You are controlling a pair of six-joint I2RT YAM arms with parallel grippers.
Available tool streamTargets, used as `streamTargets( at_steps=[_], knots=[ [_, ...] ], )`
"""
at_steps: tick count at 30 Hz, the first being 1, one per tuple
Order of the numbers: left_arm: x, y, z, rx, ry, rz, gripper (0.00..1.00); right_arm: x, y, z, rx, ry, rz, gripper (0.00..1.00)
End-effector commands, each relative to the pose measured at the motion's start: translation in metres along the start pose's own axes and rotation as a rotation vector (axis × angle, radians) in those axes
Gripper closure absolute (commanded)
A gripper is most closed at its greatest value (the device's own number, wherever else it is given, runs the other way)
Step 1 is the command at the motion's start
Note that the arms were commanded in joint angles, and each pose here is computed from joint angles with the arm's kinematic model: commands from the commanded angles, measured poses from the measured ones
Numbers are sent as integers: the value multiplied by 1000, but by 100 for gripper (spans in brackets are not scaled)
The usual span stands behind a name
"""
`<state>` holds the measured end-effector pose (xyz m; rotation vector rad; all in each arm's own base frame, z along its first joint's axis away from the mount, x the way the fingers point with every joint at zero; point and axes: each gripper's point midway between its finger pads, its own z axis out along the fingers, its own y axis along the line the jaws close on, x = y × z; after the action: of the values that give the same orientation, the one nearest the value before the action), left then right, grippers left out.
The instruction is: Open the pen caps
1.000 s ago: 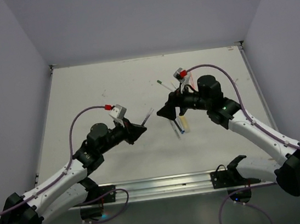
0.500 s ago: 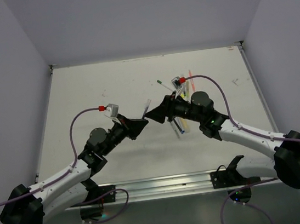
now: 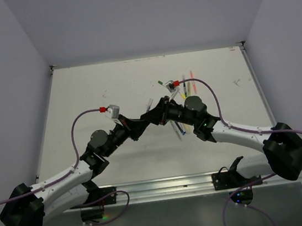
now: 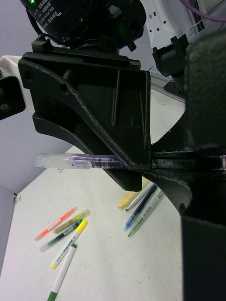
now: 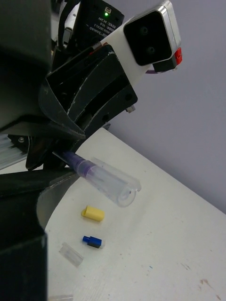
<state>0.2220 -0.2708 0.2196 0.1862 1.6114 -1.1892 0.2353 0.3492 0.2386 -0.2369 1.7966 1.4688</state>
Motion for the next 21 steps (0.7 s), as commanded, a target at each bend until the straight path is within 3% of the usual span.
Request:
streamTargets(
  at_steps=[1, 2, 3, 5, 12, 16, 21],
  knots=[
    [-12, -3, 3, 12, -66, 29, 100, -12, 25, 5, -84, -44, -48, 69],
    [-11, -3, 3, 12, -63, 32, 100, -12, 26, 4, -85, -45, -54, 75],
    [-10, -2, 3, 6, -56, 30, 100, -10, 24, 3, -74, -40, -58, 88],
    [-9, 1, 1, -10, -54, 29, 91, -14, 22, -1, -51, -54, -99, 100],
    [-13, 21, -15, -149, -35, 86, 37, -10, 1, -20, 103, 56, -315, 100],
    [-27, 15, -18, -151, -38, 140, 26, 3, -5, -27, 111, 175, -400, 100],
    [-34, -5, -5, -63, 14, 188, 24, 34, 5, -30, -5, 370, -419, 100]
  ],
)
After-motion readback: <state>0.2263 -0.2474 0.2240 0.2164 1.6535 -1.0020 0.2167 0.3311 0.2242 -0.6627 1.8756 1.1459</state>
